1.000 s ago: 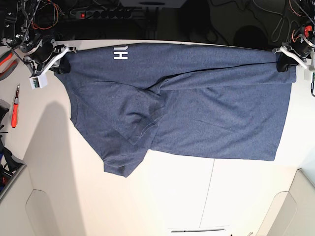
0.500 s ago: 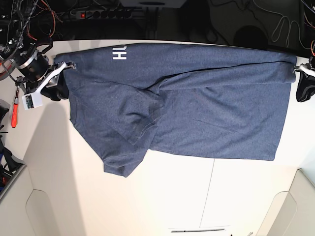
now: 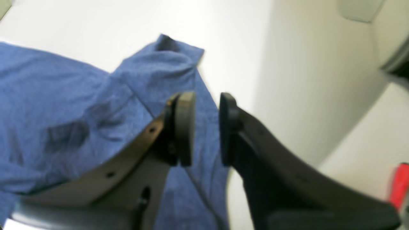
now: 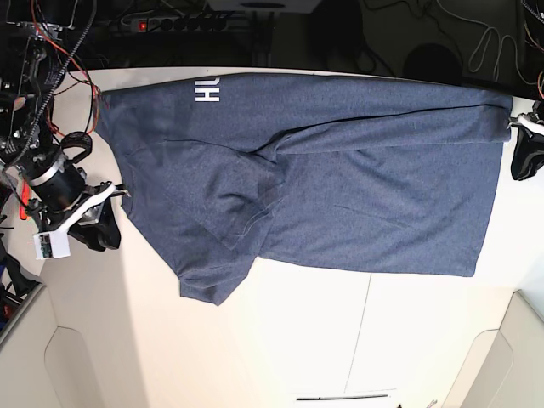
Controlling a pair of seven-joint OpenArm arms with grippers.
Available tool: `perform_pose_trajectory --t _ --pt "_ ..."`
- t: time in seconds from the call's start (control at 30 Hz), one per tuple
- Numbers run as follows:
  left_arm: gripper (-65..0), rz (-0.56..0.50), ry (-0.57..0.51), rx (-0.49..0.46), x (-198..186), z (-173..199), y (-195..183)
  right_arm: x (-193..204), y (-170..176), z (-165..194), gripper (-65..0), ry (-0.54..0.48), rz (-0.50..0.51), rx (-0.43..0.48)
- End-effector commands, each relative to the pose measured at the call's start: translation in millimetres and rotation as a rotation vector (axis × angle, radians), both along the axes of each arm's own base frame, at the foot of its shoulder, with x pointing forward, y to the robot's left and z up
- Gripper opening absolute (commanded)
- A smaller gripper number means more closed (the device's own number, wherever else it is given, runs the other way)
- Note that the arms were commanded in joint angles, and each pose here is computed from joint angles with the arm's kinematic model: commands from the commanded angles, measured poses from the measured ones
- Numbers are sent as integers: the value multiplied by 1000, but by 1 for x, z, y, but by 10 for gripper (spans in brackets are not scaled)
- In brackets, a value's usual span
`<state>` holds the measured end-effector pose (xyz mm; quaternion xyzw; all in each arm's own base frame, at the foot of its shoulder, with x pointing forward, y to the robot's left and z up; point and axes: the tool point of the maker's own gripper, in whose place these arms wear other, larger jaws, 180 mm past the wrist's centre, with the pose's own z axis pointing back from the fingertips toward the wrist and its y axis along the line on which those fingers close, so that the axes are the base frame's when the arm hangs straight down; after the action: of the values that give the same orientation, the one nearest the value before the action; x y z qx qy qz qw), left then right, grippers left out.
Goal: Layout the t-shirt on the table in an organized manner, then fold the t-shirt properly
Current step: 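Release the shirt and press both grippers onto the shirt body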
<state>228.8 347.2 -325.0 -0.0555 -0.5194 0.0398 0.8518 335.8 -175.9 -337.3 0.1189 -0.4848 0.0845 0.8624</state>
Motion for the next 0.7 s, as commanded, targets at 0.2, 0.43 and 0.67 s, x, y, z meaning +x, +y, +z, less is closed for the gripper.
perform_pose_trajectory --t 0.2,0.43,0.67 --pt "-541 -68 -103 18 48 25 -20 44 39 -23 -396 30 57 87" --pt "-541 -180 37 40 85 -29 -67 113 90 -18 -342 11 127 2" --pt "-541 -210 132 20 103 -68 -82 187 121 17 -342 -23 105 -17"
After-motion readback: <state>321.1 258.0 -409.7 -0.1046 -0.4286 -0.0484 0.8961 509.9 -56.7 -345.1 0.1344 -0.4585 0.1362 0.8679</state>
